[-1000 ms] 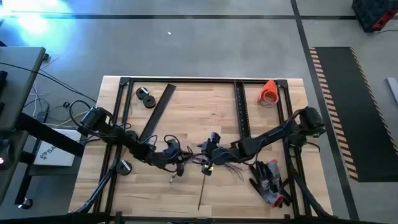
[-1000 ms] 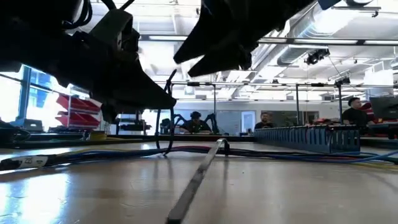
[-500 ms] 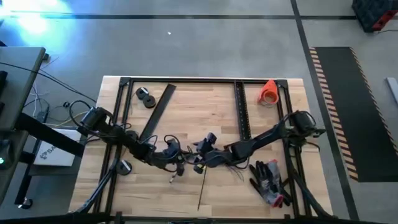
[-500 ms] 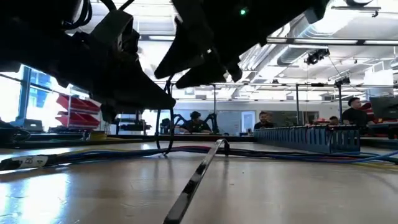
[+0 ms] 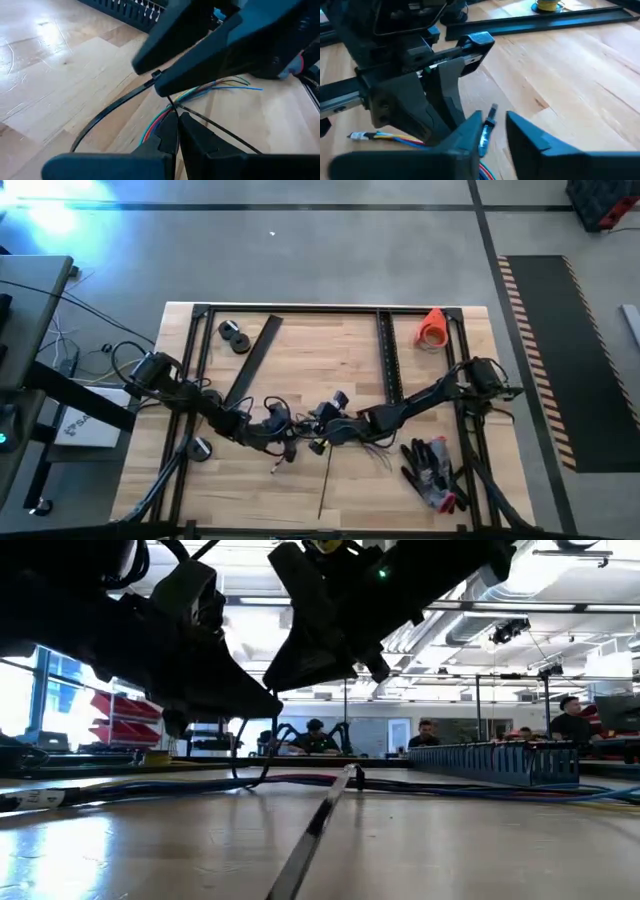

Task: Ziptie cables
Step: Wrap the black zip tie on the cables

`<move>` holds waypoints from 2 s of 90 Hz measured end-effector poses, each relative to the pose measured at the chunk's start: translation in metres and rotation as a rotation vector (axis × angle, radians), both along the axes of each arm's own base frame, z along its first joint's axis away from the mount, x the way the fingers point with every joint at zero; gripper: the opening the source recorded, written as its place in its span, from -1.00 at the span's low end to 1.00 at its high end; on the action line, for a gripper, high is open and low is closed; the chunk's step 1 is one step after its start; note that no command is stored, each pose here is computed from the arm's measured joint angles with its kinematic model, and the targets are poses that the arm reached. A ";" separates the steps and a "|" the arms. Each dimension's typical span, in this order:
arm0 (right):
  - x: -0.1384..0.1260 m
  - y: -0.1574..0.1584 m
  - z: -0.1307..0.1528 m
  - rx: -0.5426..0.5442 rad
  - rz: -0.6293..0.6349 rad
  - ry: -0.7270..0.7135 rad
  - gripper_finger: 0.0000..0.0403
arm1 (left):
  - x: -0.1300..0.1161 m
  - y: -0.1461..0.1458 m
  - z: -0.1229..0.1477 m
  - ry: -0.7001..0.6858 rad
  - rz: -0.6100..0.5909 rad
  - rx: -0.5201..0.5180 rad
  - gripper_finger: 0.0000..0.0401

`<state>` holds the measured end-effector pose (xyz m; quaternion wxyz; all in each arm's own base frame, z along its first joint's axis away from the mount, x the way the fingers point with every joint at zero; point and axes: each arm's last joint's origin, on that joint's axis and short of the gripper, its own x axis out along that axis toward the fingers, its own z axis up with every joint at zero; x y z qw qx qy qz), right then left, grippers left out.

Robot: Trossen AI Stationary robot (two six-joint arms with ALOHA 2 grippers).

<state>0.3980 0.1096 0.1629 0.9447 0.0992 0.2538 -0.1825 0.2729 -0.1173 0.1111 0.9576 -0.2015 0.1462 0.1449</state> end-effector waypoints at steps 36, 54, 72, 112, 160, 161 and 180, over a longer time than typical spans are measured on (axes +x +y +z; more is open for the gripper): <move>0.001 0.003 0.001 -0.037 0.099 0.021 -0.99 | 0.000 -0.004 0.002 0.001 -0.101 0.008 -0.56; 0.001 0.005 0.000 -0.079 0.231 0.057 -1.00 | -0.005 -0.022 0.011 -0.048 -0.238 0.031 -0.27; 0.000 0.009 0.002 -0.078 0.407 0.080 -1.00 | -0.021 -0.037 0.029 -0.073 -0.181 0.171 -0.29; 0.008 -0.009 0.010 -0.015 0.548 0.028 -1.00 | -0.026 -0.028 0.015 0.090 -0.114 0.294 -0.24; 0.008 -0.009 0.009 -0.007 0.560 0.031 -0.99 | -0.023 -0.027 0.015 0.083 -0.164 0.296 -0.61; 0.008 -0.009 0.009 -0.006 0.560 0.031 -0.99 | -0.023 -0.027 0.015 0.083 -0.163 0.296 -0.63; 0.007 -0.009 0.009 -0.015 0.536 0.038 -0.87 | -0.022 -0.026 0.015 0.082 -0.157 0.290 -0.96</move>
